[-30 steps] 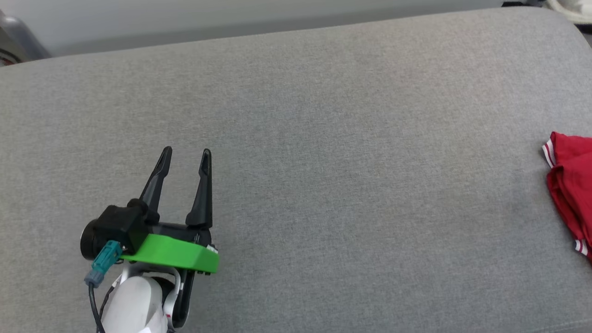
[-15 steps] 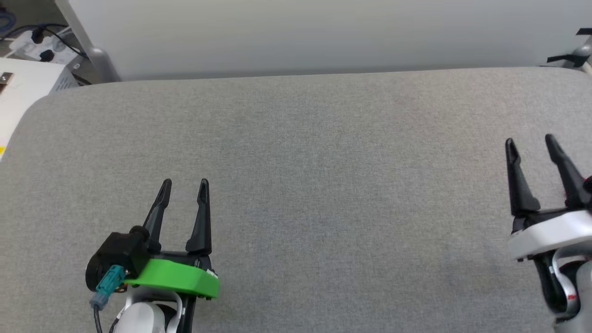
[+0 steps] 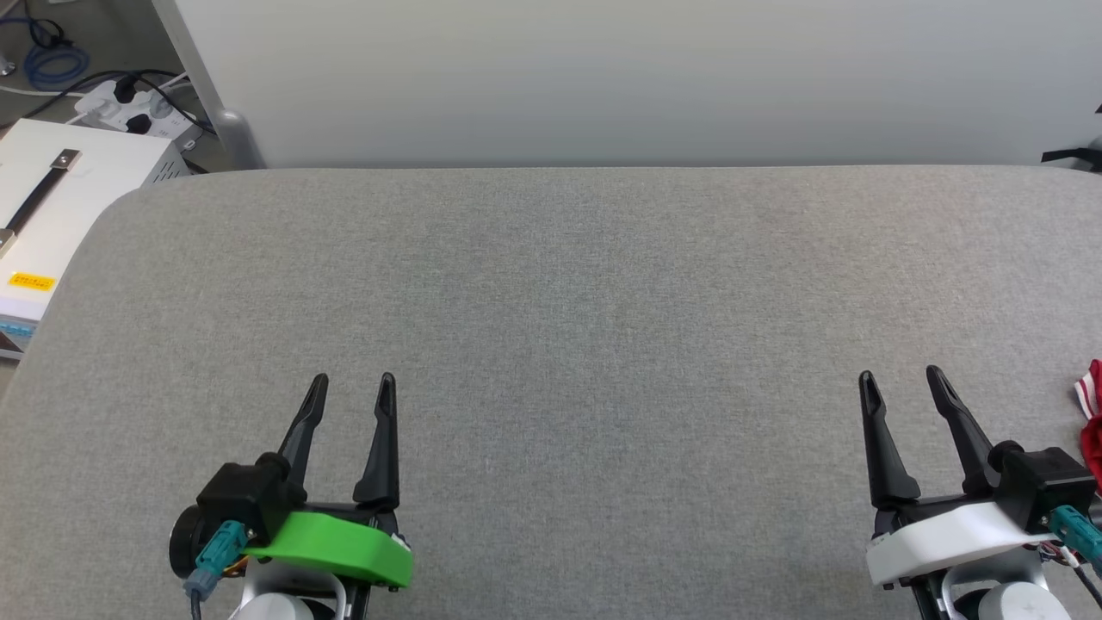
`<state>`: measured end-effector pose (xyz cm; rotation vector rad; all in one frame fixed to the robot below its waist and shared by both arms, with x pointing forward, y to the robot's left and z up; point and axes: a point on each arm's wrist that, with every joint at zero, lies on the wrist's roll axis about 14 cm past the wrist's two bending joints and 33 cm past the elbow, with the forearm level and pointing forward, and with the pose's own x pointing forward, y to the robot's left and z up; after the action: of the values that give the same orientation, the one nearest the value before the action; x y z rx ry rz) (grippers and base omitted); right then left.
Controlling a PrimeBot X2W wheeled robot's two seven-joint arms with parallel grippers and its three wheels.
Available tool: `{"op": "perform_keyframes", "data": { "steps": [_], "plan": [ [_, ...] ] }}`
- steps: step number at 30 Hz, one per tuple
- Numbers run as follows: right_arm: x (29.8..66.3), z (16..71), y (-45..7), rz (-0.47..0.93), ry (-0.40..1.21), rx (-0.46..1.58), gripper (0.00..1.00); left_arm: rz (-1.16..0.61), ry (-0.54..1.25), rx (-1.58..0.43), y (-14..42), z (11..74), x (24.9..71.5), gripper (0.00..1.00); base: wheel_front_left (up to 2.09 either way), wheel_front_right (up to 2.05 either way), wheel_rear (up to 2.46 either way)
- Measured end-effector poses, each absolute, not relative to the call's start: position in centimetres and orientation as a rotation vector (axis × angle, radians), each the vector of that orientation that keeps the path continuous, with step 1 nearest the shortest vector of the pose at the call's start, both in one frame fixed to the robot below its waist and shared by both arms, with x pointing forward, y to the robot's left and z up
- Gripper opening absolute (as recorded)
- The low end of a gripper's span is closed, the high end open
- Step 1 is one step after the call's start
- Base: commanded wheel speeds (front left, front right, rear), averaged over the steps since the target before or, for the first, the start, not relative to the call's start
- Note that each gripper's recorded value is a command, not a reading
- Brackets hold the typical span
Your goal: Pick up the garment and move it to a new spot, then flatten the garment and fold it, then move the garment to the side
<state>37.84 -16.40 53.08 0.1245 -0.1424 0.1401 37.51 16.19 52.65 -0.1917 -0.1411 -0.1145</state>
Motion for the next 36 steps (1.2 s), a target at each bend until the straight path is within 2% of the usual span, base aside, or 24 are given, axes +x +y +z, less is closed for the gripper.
{"op": "perform_keyframes", "data": {
  "steps": [21,22,36],
  "plan": [
    [37.58,52.13,-16.32,0.127,-0.123,0.145,1.00,-0.115,-0.126,-0.203,15.91,52.13,37.55,1.00,0.00,0.00,0.00],
    [37.60,52.07,-16.28,0.128,-0.121,0.146,0.00,-0.116,-0.124,-0.205,15.86,52.06,37.58,0.00,0.00,0.00,0.00],
    [37.57,52.00,-16.23,0.130,-0.107,0.137,0.00,-0.115,-0.113,-0.190,15.86,52.09,37.60,0.00,0.00,0.00,0.00]
  ]
}}
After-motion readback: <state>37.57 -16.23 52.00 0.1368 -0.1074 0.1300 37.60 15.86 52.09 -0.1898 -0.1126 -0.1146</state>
